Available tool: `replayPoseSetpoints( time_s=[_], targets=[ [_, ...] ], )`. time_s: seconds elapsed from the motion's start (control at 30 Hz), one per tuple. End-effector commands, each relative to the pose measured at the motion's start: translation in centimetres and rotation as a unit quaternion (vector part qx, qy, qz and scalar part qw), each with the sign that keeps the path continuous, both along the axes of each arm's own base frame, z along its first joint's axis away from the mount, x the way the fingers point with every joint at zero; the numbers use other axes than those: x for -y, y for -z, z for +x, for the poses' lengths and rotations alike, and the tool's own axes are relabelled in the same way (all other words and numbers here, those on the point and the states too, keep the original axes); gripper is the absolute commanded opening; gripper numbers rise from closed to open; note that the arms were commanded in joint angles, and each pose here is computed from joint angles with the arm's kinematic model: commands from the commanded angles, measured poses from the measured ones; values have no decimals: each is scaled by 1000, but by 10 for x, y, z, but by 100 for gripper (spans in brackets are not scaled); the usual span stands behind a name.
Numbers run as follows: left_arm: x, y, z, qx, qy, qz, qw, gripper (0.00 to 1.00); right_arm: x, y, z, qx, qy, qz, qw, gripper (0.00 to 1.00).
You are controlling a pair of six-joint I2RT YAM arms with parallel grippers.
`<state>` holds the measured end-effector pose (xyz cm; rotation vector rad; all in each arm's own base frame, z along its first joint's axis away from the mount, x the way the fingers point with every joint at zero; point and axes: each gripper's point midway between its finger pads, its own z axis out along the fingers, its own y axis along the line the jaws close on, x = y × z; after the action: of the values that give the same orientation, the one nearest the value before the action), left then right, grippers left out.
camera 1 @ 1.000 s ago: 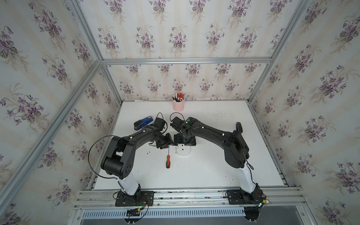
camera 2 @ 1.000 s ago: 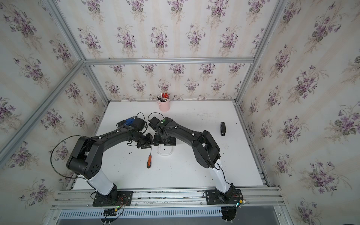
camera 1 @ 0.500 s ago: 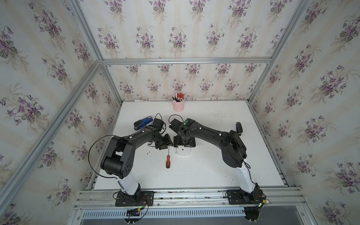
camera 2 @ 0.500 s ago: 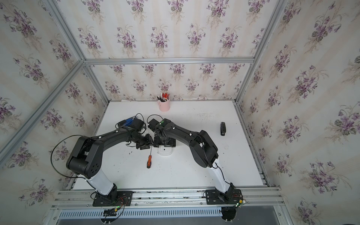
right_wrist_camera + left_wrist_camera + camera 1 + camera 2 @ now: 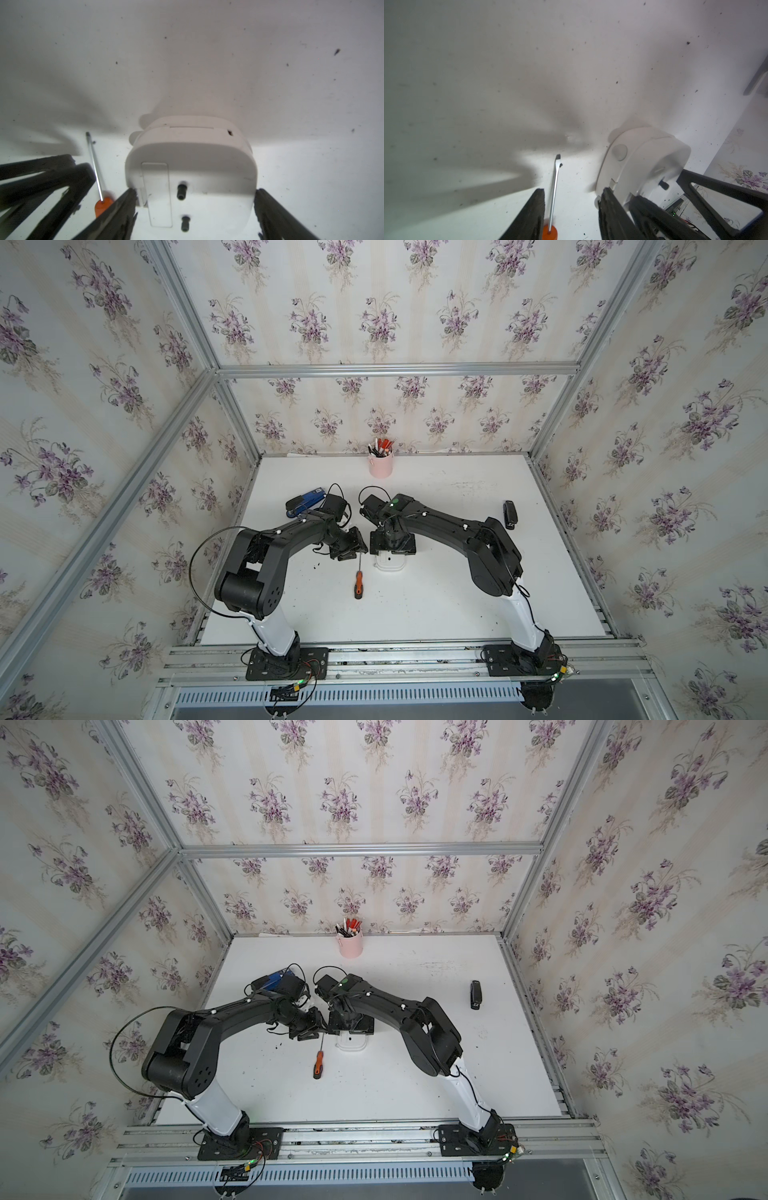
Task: Remove the battery from the alarm
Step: Remove the cover from the alarm.
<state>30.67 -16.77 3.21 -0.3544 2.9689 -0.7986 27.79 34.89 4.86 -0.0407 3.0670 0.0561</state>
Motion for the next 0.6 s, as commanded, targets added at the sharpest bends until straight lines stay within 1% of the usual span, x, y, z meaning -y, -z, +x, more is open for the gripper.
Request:
replayPoseSetpoints(
  time_s=[0.0,0.1,0.37,0.57],
  targets=[
    [0,0,1,6,8,-3,1000,48,4,3,1,2,6,-11,1000,90],
    [-1,1,1,5,8,-2,1000,48,4,4,1,2,5,-12,1000,86],
    [-2,2,1,3,8,-3,1000,48,5,9,-1,-2,-1,-15,1000,84],
    [-1,3,3,2,7,-7,1000,48,2,11,-1,-5,-4,-7,1000,75]
  ],
)
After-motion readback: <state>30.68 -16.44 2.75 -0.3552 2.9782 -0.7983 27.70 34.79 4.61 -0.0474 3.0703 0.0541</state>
